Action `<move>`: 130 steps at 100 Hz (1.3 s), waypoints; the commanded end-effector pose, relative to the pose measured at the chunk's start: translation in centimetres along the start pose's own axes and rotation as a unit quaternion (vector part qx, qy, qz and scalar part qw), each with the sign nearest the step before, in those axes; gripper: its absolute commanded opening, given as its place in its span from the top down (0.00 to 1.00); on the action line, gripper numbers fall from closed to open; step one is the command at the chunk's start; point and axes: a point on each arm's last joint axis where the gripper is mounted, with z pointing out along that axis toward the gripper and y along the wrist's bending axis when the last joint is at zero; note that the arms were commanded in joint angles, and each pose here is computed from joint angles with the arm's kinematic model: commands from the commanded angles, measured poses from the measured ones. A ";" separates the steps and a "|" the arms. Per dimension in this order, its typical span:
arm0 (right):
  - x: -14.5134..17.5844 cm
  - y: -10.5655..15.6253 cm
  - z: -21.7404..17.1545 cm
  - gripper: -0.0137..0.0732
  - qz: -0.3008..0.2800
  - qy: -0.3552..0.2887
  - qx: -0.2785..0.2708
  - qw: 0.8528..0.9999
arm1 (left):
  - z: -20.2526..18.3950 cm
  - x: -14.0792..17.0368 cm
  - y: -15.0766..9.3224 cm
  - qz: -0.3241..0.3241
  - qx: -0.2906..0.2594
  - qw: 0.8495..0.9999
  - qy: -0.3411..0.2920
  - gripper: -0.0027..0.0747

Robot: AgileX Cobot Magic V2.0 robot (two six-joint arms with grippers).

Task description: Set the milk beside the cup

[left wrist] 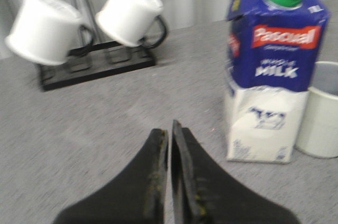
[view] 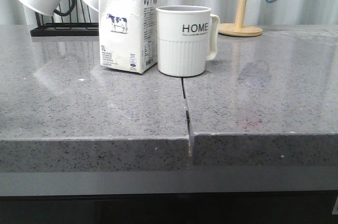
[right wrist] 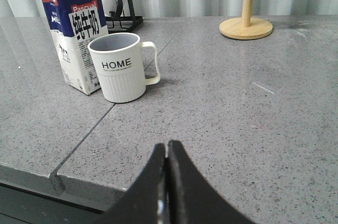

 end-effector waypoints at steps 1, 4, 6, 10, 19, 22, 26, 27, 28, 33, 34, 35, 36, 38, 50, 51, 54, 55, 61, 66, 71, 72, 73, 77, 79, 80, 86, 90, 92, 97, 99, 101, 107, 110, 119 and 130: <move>-1.4 0.2 -0.2 0.92 -0.008 -0.043 -0.008 0.999 | -1.9 -1.0 1.0 -0.029 -0.030 0.998 -0.044 0.99; -1.4 0.2 -0.2 0.92 -0.008 -0.043 -0.008 0.999 | -2.4 -0.7 1.3 -0.034 -0.039 0.998 -0.044 0.99; -1.4 0.2 -0.2 0.92 -0.008 -0.043 -0.008 0.999 | -2.8 -0.5 1.5 -0.035 -0.046 0.997 -0.045 0.99; -1.4 0.2 -0.2 0.92 -0.008 -0.043 -0.008 0.999 | -3.6 -0.3 1.8 -0.037 -0.058 0.997 -0.048 0.99; -1.4 0.2 -0.2 0.92 -0.008 -0.043 -0.008 0.999 | -5.1 0.7 2.1 -0.040 -0.077 0.996 -0.036 0.99; -1.4 0.2 -0.2 0.92 -0.008 -0.043 -0.008 0.999 | -5.5 1.0 2.2 -0.042 -0.083 0.995 -0.030 0.99; -1.4 0.2 -0.2 0.92 -0.008 -0.043 -0.008 0.999 | -6.1 1.4 2.2 -0.043 -0.088 0.995 -0.026 0.99; -1.4 0.2 -0.2 0.92 -0.008 -0.043 -0.008 0.999 | -6.2 1.6 2.3 -0.043 -0.089 0.995 -0.023 0.99; -1.4 0.2 -0.2 0.92 -0.008 -0.043 -0.008 0.999 | -6.4 1.6 2.2 -0.043 -0.091 0.995 -0.025 0.99; -1.4 0.2 -0.2 0.92 -0.008 -0.043 -0.008 0.999 | -7.0 2.0 2.2 -0.044 -0.094 0.994 -0.025 0.99; -1.4 0.2 -0.2 0.92 -0.008 -0.043 -0.008 0.999 | -7.1 2.2 2.2 -0.044 -0.095 0.994 -0.023 0.99; -1.4 0.2 -0.2 0.92 -0.008 -0.043 -0.008 0.999 | -7.3 2.2 2.2 -0.042 -0.096 0.994 -0.026 0.99; -1.4 0.2 -0.2 0.92 -0.008 -0.043 -0.008 0.999 | -7.3 2.3 2.2 -0.042 -0.097 0.994 -0.026 0.99; -1.4 0.2 -0.2 0.92 -0.008 -0.043 -0.008 0.999 | -7.6 2.4 2.1 -0.040 -0.097 0.994 -0.030 0.99; -1.4 0.2 -0.2 0.92 -0.008 -0.043 -0.008 0.999 | -8.7 3.4 1.9 -0.044 -0.099 0.993 -0.046 0.99; -1.4 0.2 -0.2 0.92 -0.008 -0.043 -0.008 0.999 | -8.8 3.5 1.9 -0.044 -0.099 0.993 -0.045 0.99; -1.4 0.2 -0.2 0.92 -0.008 -0.043 -0.008 0.999 | -9.1 3.8 1.8 -0.048 -0.098 0.993 -0.050 0.99; -1.4 0.2 -0.2 0.92 -0.008 -0.043 -0.008 0.999 | -9.2 4.0 1.8 -0.048 -0.098 0.993 -0.047 0.99; -1.4 0.2 -0.2 0.92 -0.008 -0.043 -0.008 0.999 | -9.7 4.8 1.7 -0.050 -0.098 0.993 -0.043 0.99; -1.4 0.2 -0.2 0.92 -0.008 -0.043 -0.008 0.999 | -10.1 5.4 1.6 -0.043 -0.101 0.993 -0.037 0.99; -1.4 0.2 -0.2 0.92 -0.008 -0.043 -0.008 0.999 | -10.4 5.9 1.5 -0.040 -0.102 0.993 -0.033 0.99; -1.4 0.2 -0.2 0.92 -0.008 -0.043 -0.008 0.999 | -10.4 6.0 1.5 -0.040 -0.102 0.993 -0.031 0.99; -1.4 0.2 -0.2 0.92 -0.008 -0.043 -0.008 0.999 | -10.6 6.0 1.5 -0.040 -0.102 0.993 -0.034 0.99; -1.4 0.2 -0.2 0.92 -0.008 -0.043 -0.008 0.999 | -10.8 6.3 1.4 -0.039 -0.103 0.993 -0.036 0.99; -1.4 0.2 -0.2 0.92 -0.008 -0.043 -0.008 0.999 | -10.8 6.5 1.4 -0.039 -0.103 0.993 -0.036 0.99; -1.4 0.2 -0.2 0.92 -0.008 -0.043 -0.008 0.999 | -10.9 6.5 1.4 -0.038 -0.103 0.993 -0.039 0.99; -1.4 0.2 -0.2 0.92 -0.008 -0.043 -0.008 0.999 | -11.1 6.9 1.4 -0.038 -0.103 0.993 -0.043 0.99; -1.4 0.2 -0.2 0.92 -0.008 -0.043 -0.008 0.999 | -11.2 7.2 1.3 -0.038 -0.103 0.993 -0.046 0.99; -1.4 0.2 -0.2 0.92 -0.008 -0.043 -0.008 0.999 | -11.3 7.3 1.3 -0.037 -0.103 0.993 -0.046 0.99; -1.4 0.2 -0.2 0.92 -0.008 -0.043 -0.008 0.999 | -11.4 7.5 1.3 -0.036 -0.103 0.993 -0.050 0.99; -1.4 0.2 -0.2 0.92 -0.008 -0.043 -0.008 0.999 | -11.5 7.7 1.3 -0.034 -0.104 0.993 -0.050 0.99; -1.4 0.2 -0.2 0.92 -0.008 -0.043 -0.008 0.999 | -11.5 7.7 1.3 -0.031 -0.105 0.993 -0.053 0.99; -1.4 0.2 -0.2 0.92 -0.008 -0.043 -0.008 0.999 | -11.7 7.9 1.3 -0.020 -0.109 0.992 -0.058 0.99; -1.4 0.2 -0.2 0.92 -0.008 -0.043 -0.008 0.999 | -11.8 8.0 1.3 -0.014 -0.111 0.992 -0.061 0.99; -1.4 0.2 -0.2 0.92 -0.008 -0.043 -0.008 0.999 | -11.9 8.7 1.2 -0.009 -0.111 0.990 -0.082 0.99; -1.4 0.2 -0.2 0.92 -0.008 -0.043 -0.008 0.999 | -11.6 9.8 1.3 -0.017 -0.118 0.987 -0.111 0.99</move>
